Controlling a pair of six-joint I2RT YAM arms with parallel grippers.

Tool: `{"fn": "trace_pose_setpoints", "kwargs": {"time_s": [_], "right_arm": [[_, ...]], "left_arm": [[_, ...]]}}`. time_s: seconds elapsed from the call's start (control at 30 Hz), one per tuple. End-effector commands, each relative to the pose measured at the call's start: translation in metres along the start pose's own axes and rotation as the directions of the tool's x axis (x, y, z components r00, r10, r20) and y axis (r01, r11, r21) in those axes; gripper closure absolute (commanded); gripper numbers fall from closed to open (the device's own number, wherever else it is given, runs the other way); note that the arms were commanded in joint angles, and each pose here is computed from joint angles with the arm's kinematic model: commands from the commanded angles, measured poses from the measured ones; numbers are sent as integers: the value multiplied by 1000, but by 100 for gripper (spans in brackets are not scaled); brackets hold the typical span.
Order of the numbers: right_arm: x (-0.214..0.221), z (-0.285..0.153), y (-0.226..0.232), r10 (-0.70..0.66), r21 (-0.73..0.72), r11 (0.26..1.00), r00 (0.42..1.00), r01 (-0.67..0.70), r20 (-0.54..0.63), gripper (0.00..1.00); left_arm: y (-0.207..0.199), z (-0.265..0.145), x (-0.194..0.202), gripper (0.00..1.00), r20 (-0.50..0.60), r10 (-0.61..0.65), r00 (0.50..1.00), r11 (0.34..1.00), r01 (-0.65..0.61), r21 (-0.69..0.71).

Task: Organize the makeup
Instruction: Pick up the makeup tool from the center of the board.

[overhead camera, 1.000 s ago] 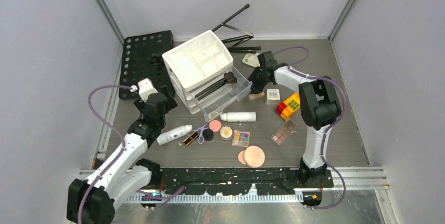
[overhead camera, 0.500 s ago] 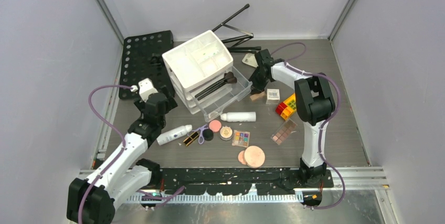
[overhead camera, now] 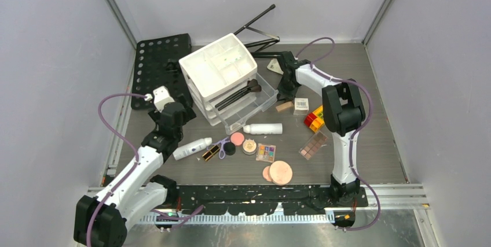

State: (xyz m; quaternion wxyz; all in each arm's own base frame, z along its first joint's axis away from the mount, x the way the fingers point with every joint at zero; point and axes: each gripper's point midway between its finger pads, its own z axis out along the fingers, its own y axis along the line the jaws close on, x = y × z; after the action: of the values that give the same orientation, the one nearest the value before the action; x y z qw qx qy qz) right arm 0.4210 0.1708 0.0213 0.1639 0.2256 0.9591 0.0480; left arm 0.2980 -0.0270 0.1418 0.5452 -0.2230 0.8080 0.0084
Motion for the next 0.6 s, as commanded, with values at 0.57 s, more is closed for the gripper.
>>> {"fn": "trace_pose_setpoints", "kwargs": {"time_s": [0.57], "right_arm": [[-31,-5,-4,-42,97,995,985,26,165,89]], "left_arm": [[-8,0,-21,13,59,-30,998,999,29,19]]}}
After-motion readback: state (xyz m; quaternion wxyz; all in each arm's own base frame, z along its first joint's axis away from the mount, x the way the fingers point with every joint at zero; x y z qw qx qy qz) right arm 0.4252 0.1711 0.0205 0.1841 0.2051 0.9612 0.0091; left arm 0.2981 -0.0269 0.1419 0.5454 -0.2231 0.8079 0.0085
